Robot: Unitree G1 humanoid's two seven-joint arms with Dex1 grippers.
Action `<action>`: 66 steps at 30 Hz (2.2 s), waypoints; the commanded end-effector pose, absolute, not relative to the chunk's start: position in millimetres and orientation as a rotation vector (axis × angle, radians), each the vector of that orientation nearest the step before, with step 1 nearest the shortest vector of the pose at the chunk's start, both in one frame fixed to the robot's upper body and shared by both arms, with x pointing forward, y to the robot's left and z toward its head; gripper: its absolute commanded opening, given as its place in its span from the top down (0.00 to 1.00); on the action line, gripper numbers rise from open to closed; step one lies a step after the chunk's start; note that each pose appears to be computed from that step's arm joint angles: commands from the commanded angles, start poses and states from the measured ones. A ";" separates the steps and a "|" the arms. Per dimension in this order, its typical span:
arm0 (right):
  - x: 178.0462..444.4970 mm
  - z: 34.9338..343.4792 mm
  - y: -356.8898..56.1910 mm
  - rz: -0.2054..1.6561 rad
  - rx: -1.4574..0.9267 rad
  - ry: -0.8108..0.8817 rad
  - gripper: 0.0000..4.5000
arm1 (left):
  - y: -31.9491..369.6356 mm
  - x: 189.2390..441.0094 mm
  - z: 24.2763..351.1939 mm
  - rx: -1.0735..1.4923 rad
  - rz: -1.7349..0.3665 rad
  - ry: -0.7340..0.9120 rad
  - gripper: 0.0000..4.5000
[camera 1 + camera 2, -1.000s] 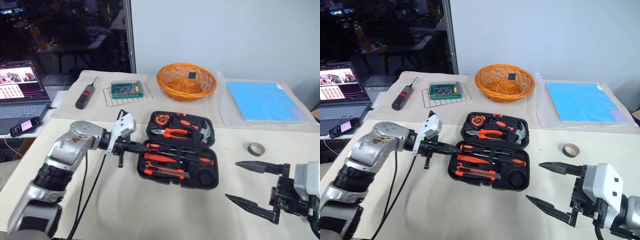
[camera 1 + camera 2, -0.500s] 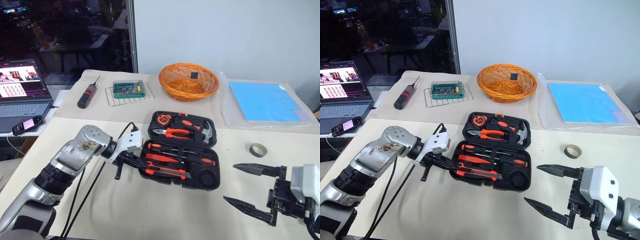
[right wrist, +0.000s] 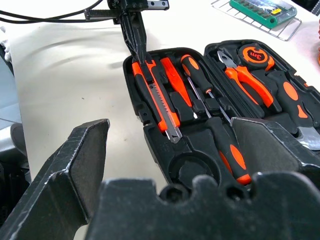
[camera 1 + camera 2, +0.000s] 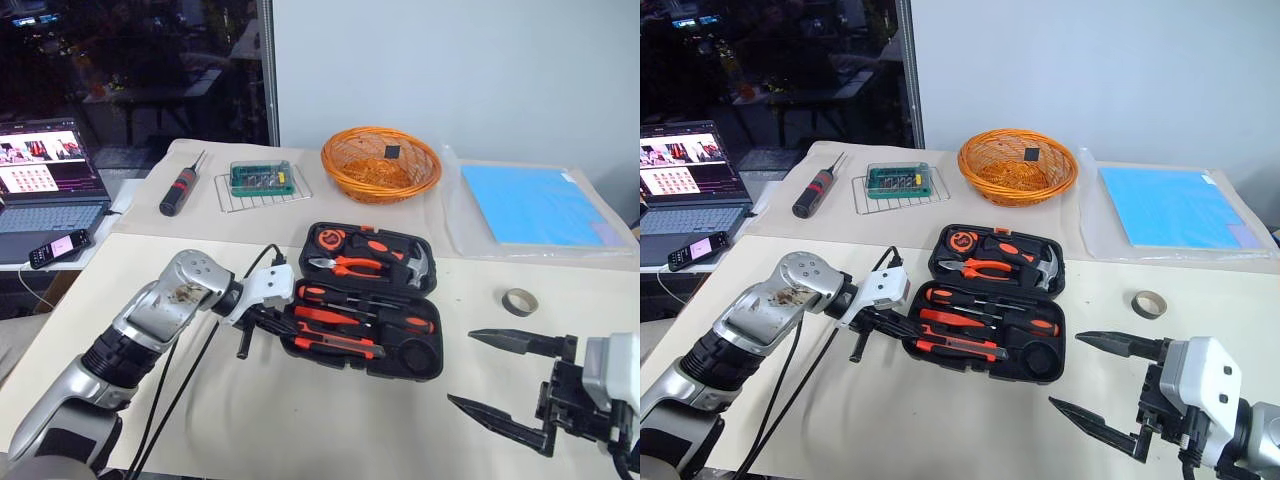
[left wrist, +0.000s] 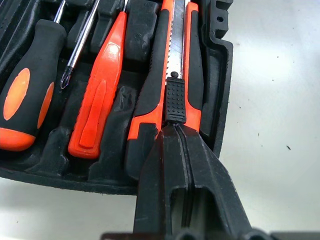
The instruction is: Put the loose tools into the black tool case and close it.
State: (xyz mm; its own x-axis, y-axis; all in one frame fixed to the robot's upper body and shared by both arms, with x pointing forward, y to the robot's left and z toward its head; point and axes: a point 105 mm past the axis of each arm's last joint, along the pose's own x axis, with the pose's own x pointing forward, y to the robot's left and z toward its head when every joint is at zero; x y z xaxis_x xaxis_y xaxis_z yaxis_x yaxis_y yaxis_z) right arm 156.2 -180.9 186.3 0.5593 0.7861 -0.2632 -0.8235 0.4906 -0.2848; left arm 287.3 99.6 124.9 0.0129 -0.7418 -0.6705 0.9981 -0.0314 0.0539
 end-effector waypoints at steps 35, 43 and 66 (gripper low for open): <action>178.9 185.9 -217.8 0.644 -0.448 0.149 0.00 | 55.3 279.2 119.0 0.357 -1.531 0.360 1.00; 212.3 157.9 -282.1 0.267 -0.415 0.391 0.00 | 49.7 266.2 186.6 0.145 -1.521 0.066 0.88; 344.9 113.5 -324.0 0.354 -0.541 0.650 0.32 | 49.6 248.4 205.6 0.155 -1.397 -0.010 0.20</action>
